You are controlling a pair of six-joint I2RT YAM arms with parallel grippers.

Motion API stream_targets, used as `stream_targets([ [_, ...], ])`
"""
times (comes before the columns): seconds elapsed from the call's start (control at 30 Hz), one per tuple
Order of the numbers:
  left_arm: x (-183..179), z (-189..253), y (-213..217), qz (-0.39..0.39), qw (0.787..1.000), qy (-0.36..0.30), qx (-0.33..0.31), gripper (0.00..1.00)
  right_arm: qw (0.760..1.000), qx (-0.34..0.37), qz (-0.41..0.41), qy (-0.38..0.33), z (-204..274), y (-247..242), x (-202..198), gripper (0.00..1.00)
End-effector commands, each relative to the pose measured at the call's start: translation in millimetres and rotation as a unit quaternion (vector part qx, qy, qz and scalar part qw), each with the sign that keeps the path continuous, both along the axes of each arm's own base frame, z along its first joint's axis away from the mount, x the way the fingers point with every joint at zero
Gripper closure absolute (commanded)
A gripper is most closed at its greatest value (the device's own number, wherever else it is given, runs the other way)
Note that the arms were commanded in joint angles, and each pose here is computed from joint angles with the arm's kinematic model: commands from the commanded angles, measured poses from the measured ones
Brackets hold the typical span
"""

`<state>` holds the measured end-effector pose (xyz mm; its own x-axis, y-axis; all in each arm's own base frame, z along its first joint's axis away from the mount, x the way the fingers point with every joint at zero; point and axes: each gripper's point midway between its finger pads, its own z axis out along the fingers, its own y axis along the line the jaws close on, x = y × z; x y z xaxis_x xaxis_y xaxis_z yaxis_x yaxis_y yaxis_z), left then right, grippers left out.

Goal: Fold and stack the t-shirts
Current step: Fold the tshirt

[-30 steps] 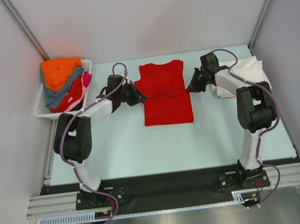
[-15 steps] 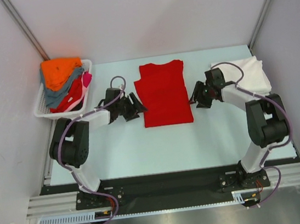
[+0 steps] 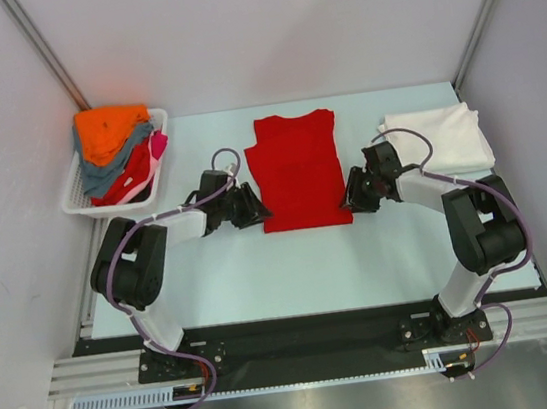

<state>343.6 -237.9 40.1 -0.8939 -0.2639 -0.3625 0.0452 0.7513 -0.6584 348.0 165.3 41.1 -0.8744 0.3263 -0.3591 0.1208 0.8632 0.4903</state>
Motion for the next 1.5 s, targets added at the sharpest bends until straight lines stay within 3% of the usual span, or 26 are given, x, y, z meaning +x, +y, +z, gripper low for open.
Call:
stream_targets([
  [0.0, 2.3, 8.4, -5.8, -0.015, 0.999, -0.029, -0.007, 0.58, 1.0, -0.008, 0.006, -0.016, -1.2, 0.7, 4.4, 0.56],
  [0.2, -1.5, 0.6, -3.8, -0.016, 1.0, -0.023, 0.0, 0.62, 1.0, 0.001, 0.012, -0.014, 0.8, 2.6, -2.6, 0.86],
  [0.3, -4.8, -4.3, -2.5, -0.018, 1.0, -0.018, 0.003, 0.75, 1.0, 0.004, 0.012, -0.013, 1.5, 2.0, -6.7, 1.0],
  [0.53, -10.2, -2.0, 3.1, -0.013, 0.999, -0.027, 0.011, 1.0, 1.0, 0.013, 0.015, -0.015, 8.3, -0.1, -17.7, 1.0],
  [0.8, -22.4, 0.0, 9.6, -0.015, 0.999, -0.03, 0.014, 1.0, 1.0, 0.012, 0.02, -0.012, 10.1, -5.2, -33.3, 1.0],
  [0.87, -23.7, -0.8, 9.6, -0.015, 0.999, -0.028, 0.014, 0.99, 1.0, 0.007, 0.018, -0.004, 3.0, -7.6, -33.8, 0.95],
  [1.0, -28.1, -1.4, 11.8, -0.015, 0.999, -0.032, 0.019, 0.6, 1.0, 0.011, 0.011, -0.004, -4.1, -9.2, -33.8, 0.48],
  [1.03, -29.3, -1.6, 13.4, -0.013, 0.999, -0.035, 0.024, 0.48, 1.0, 0.009, 0.007, 0.001, -9.4, -11.5, -38.4, 0.45],
  [1.13, -33.1, -2.6, 21.3, -0.003, 0.998, -0.039, 0.039, 0.42, 1.0, 0.0, 0.0, -0.001, -13.9, -14.8, -36.3, 0.43],
  [1.47, -41.2, -16.6, 6.3, -0.019, 1.0, -0.008, 0.022, 0.48, 0.999, 0.029, 0.014, 0.021, -27.1, -3.5, -41.9, 0.62],
])
